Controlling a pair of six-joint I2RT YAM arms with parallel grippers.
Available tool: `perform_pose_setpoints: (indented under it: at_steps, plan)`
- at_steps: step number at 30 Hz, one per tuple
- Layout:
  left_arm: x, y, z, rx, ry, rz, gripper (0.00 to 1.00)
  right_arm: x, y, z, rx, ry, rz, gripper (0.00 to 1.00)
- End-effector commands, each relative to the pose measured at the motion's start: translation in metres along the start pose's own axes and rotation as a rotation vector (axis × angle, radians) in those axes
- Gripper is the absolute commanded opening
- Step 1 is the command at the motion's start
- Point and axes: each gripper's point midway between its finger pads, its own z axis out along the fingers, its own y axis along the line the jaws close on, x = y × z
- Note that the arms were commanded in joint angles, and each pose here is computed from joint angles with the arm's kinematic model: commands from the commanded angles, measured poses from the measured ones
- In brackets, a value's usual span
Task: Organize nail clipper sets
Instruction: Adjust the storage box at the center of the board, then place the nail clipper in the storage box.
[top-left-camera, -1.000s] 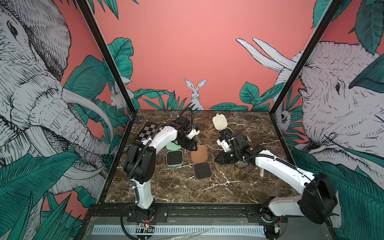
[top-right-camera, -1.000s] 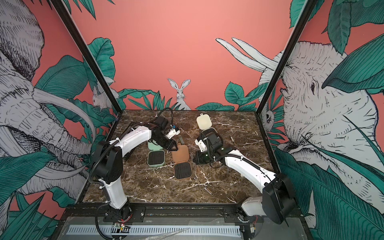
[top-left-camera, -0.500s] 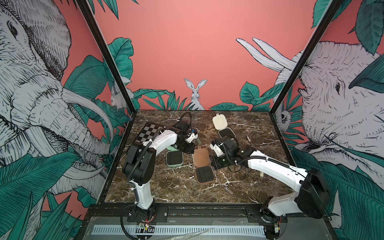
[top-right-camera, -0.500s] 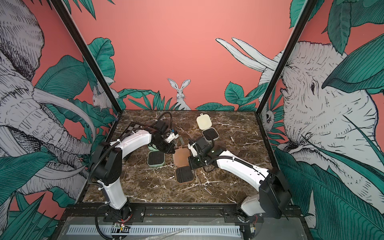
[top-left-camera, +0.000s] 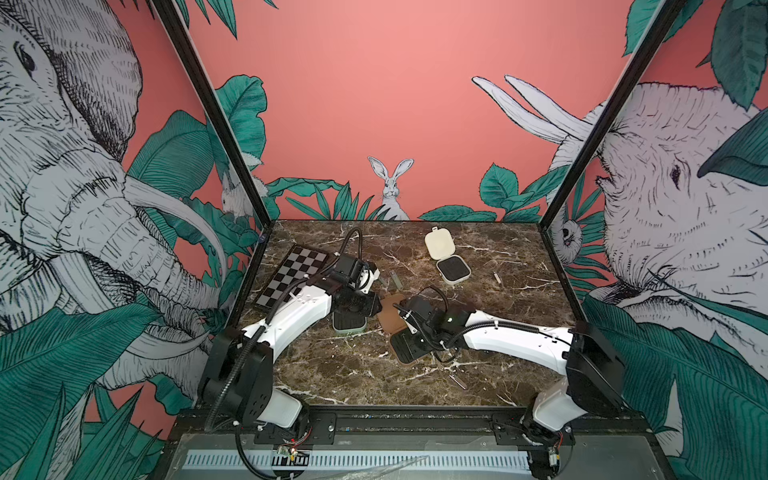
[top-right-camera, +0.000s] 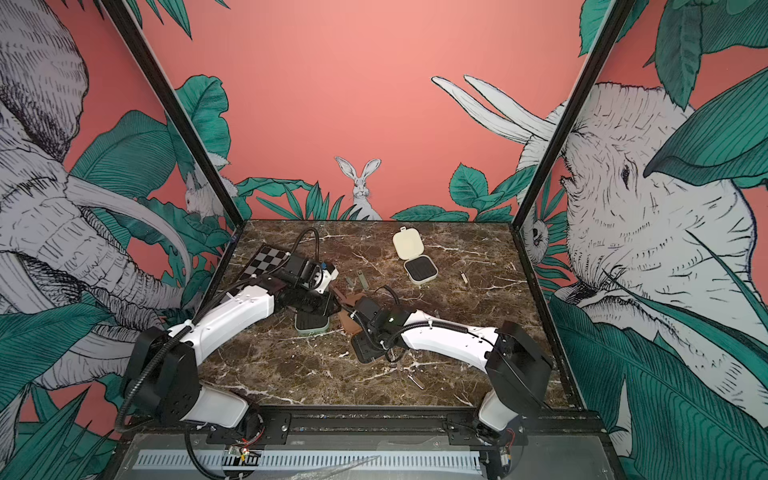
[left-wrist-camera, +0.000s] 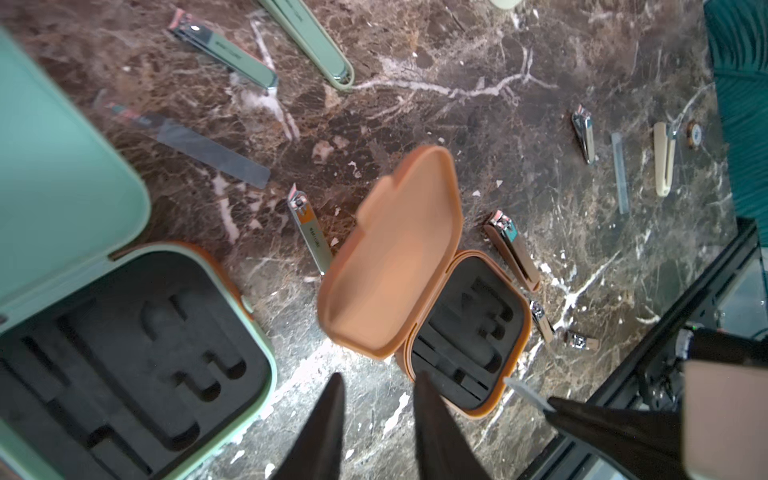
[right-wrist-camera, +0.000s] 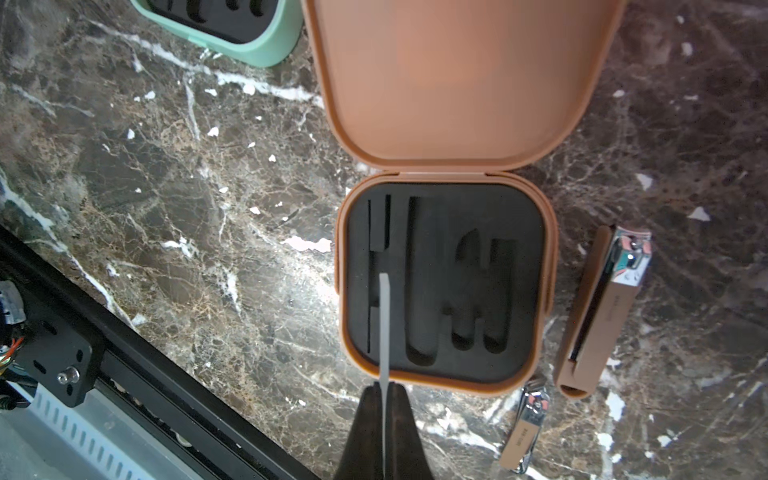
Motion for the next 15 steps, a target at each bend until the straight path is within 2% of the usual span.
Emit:
perform_pose_setpoints:
  at_steps: [1, 6, 9, 15]
  plan:
    - [0.003, 0.007, -0.007, -0.053, -0.035, -0.051, 0.37, -0.006, 0.002, 0.005, 0.036, -0.013, 0.007, 0.00]
    - [0.007, 0.027, -0.028, -0.196, -0.060, -0.088, 0.40, -0.005, 0.007, 0.019, 0.047, 0.014, -0.043, 0.00]
    - [0.007, 0.032, -0.040, -0.239, -0.093, -0.107, 0.42, -0.005, 0.005, 0.025, 0.067, 0.032, -0.065, 0.00]
    - [0.014, 0.033, -0.043, -0.239, -0.108, -0.137, 0.43, -0.010, 0.004, 0.030, 0.095, 0.040, -0.073, 0.00]
